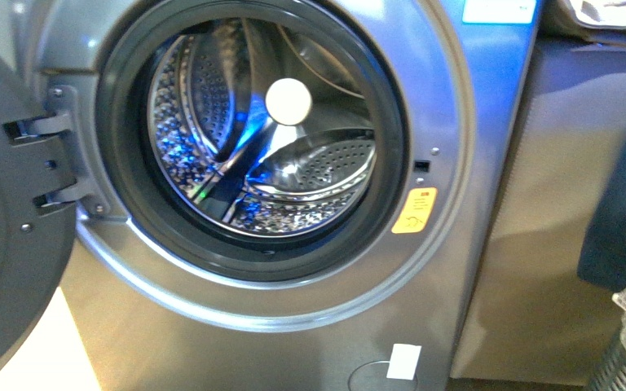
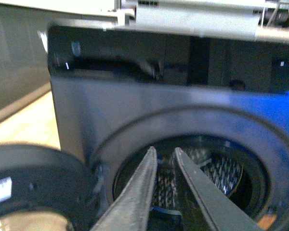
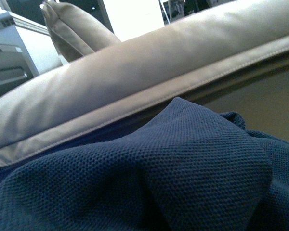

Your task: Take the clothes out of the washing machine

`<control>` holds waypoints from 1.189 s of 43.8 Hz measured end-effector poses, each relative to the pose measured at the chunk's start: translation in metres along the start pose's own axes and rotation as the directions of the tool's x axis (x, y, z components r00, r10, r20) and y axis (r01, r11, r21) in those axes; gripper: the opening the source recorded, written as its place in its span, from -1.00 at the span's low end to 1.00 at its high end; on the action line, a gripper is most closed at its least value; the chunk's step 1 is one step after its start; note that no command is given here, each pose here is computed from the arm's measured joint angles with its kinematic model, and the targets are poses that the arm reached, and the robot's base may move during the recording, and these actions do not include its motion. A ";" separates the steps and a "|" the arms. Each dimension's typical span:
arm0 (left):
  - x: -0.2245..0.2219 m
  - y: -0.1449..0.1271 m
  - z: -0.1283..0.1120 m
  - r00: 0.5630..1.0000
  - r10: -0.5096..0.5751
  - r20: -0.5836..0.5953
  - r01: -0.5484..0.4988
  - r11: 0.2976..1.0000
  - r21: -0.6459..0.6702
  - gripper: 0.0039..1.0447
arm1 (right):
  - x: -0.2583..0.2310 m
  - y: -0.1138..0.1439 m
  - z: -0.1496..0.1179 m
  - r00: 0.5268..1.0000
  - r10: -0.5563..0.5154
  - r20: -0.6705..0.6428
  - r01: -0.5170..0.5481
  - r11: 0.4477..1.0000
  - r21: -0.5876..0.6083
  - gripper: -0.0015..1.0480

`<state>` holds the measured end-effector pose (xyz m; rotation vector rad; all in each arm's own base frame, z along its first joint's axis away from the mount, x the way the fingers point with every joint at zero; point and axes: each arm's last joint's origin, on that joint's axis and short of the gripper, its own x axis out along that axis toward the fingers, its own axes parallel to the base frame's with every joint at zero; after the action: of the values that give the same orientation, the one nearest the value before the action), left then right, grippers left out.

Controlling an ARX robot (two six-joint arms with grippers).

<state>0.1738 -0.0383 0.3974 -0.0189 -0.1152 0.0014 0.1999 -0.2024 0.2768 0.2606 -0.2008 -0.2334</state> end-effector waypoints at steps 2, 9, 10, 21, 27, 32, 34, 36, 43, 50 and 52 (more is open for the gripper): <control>-0.001 0.002 -0.025 0.999 -0.004 -0.038 0.005 1.000 0.010 -0.89 | 0.001 -0.004 -0.006 1.000 -0.013 -0.017 0.013 1.000 0.006 -0.92; -0.009 0.010 -0.095 0.988 -0.017 -0.153 0.022 0.999 0.029 -0.94 | 0.006 -0.017 -0.024 0.996 -0.076 -0.054 0.077 0.997 0.018 -0.92; -0.014 0.013 -0.103 0.988 -0.011 -0.152 0.015 0.999 0.029 -0.94 | 0.006 -0.019 -0.029 0.994 -0.090 -0.065 0.091 0.996 0.021 -0.92; -0.044 0.027 -0.144 0.994 -0.010 -0.110 0.012 1.000 0.019 -0.94 | 0.009 -0.032 -0.086 0.965 -0.130 -0.229 0.146 0.988 0.054 -0.63; -0.052 0.035 -0.162 0.992 -0.028 -0.124 0.030 0.999 0.015 -0.94 | 0.007 -0.031 -0.093 0.959 -0.123 -0.254 0.144 0.987 0.065 -0.24; -0.058 0.041 -0.173 0.992 0.001 -0.126 0.001 1.000 0.018 -0.94 | 0.005 -0.025 -0.089 0.964 -0.086 -0.253 0.110 0.991 0.082 0.10; -0.060 0.042 -0.176 0.992 0.005 -0.123 -0.003 1.000 0.018 -0.94 | 0.004 -0.022 -0.087 0.965 -0.069 -0.255 0.095 0.991 0.093 0.24; -0.062 0.042 -0.179 0.992 0.004 -0.123 -0.002 1.000 0.018 -0.94 | 0.002 -0.019 -0.085 0.966 -0.050 -0.255 0.081 0.991 0.111 0.37; -0.071 0.042 -0.191 0.994 -0.002 -0.113 0.004 1.000 0.018 -0.94 | -0.009 0.001 -0.075 0.962 0.071 -0.262 -0.006 0.970 0.242 0.89; -0.077 0.042 -0.200 0.993 -0.002 -0.114 0.004 1.000 0.018 -0.94 | -0.025 0.030 -0.058 0.963 0.177 -0.202 -0.121 0.957 0.264 0.86; -0.078 0.042 -0.201 0.994 -0.002 -0.114 0.004 1.000 0.018 -0.94 | -0.030 0.038 -0.054 0.962 0.202 -0.184 -0.152 0.955 0.256 0.86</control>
<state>0.1190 -0.0002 0.1879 -0.0010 -0.0013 -0.0015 0.1912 -0.1463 0.2316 0.5020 -0.0430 -0.0005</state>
